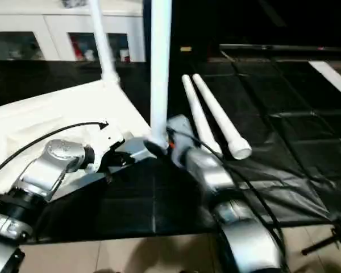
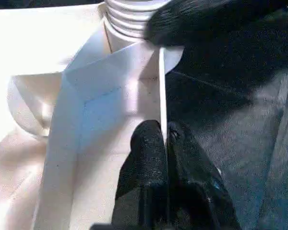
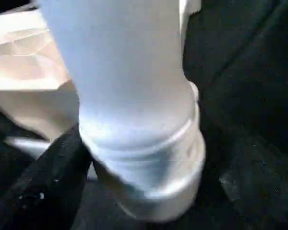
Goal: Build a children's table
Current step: Rotate leg to tighten
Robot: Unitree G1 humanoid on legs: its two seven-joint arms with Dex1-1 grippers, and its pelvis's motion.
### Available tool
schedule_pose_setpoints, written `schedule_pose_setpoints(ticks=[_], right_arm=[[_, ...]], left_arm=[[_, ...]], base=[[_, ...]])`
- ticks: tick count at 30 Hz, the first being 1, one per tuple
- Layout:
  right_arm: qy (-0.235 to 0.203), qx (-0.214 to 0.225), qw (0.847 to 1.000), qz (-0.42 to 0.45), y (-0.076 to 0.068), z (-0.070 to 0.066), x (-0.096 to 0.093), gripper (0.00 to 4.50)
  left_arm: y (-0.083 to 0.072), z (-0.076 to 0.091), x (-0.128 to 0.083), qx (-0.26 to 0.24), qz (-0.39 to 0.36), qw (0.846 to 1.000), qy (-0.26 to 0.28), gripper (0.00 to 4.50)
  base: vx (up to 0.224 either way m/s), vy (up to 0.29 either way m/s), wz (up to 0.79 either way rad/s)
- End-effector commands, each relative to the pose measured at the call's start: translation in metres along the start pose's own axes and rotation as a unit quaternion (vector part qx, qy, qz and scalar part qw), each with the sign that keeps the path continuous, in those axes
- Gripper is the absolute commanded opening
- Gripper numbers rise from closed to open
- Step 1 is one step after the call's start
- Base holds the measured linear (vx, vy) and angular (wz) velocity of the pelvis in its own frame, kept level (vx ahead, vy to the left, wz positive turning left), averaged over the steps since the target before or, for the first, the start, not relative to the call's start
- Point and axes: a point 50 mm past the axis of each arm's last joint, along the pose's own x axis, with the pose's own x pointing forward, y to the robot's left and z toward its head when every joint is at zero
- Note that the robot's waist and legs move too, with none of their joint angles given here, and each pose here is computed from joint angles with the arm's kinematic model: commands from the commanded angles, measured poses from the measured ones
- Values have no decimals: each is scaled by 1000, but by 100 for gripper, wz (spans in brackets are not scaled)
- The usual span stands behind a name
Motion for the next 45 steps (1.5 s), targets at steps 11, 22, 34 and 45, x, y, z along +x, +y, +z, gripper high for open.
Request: schedule_pose_setpoints(ticks=[11,22,34,45], right_arm=[[6,-94,988,119,-6,16,-57,447],[81,-146,959,231,0,26,-62,447],[93,-155,947,267,2,27,-50,409],[97,-147,942,284,4,22,-45,312]], left_arm=[[-7,-5,-1,83,-99,992,1,0],[-10,-8,0,137,-164,977,22,0],[-18,-10,-4,171,-219,960,29,0],[-19,-12,-4,179,-228,956,36,0]], base=[[0,0,0],[0,0,0],[0,0,0],[0,0,0]])
